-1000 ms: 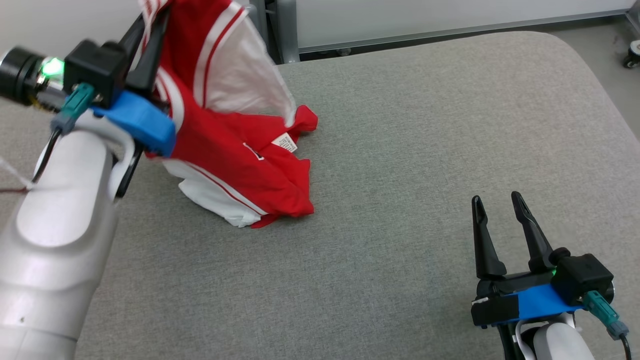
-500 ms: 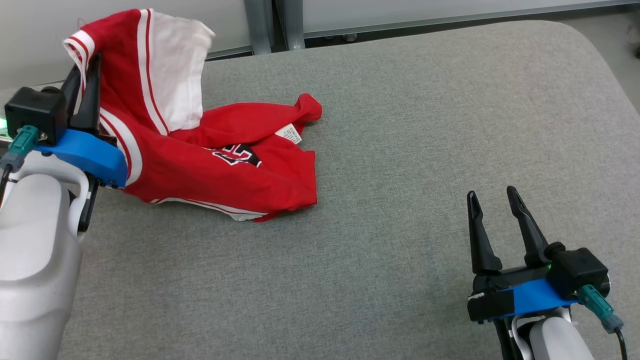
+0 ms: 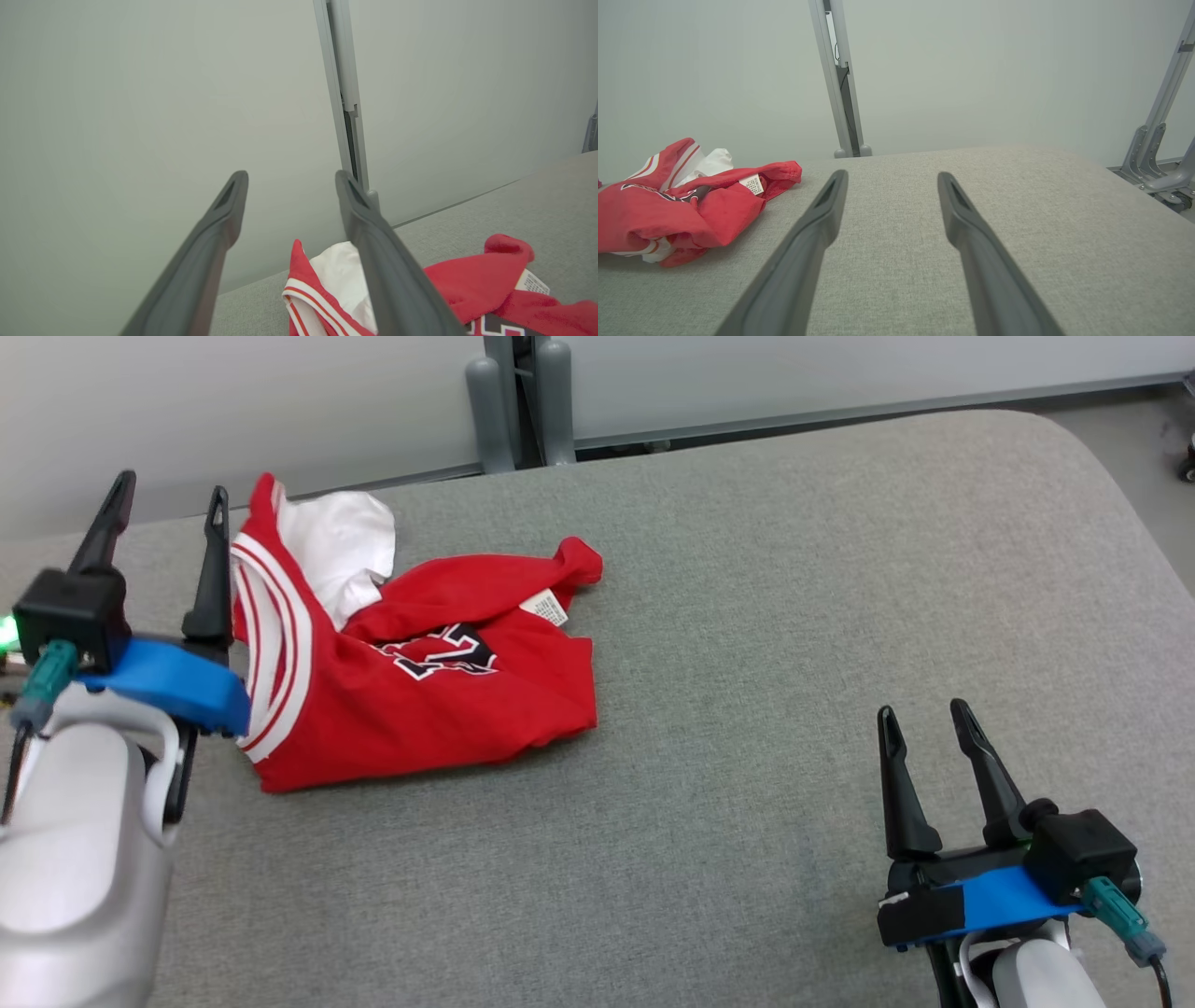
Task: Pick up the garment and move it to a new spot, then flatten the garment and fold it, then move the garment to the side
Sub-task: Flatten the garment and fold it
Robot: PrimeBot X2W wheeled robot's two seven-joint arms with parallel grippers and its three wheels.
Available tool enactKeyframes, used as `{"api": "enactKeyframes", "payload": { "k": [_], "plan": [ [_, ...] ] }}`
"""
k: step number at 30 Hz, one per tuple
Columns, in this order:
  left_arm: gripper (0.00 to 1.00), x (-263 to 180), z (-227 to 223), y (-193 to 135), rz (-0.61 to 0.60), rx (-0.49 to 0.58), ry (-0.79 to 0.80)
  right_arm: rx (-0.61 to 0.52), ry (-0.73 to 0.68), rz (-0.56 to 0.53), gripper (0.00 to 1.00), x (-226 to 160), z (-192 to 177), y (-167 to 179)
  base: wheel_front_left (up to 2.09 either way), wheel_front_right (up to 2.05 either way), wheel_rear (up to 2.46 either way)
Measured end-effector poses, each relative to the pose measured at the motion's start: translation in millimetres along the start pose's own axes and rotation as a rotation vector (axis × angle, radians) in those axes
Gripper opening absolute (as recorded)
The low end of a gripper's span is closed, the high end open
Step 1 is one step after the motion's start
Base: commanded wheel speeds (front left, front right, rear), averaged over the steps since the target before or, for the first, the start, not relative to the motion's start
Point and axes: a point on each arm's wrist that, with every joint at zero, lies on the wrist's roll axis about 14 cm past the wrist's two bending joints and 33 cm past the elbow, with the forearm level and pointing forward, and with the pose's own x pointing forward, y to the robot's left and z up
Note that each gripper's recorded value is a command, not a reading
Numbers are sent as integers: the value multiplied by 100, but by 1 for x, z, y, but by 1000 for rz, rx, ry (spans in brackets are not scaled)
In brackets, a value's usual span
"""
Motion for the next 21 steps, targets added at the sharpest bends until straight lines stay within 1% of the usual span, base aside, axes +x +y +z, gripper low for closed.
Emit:
{"api": "enactKeyframes", "payload": {
  "k": [11, 21],
  "plan": [
    [100, -86, 11, -9, 92, -100, -39, 21, -31, 48, 100, -10, 11, 18, 0, 0, 0],
    [100, -150, 4, -7, 196, -164, -10, 27, -50, 85, 100, -17, 17, 31, 0, 0, 0]
  ]
}}
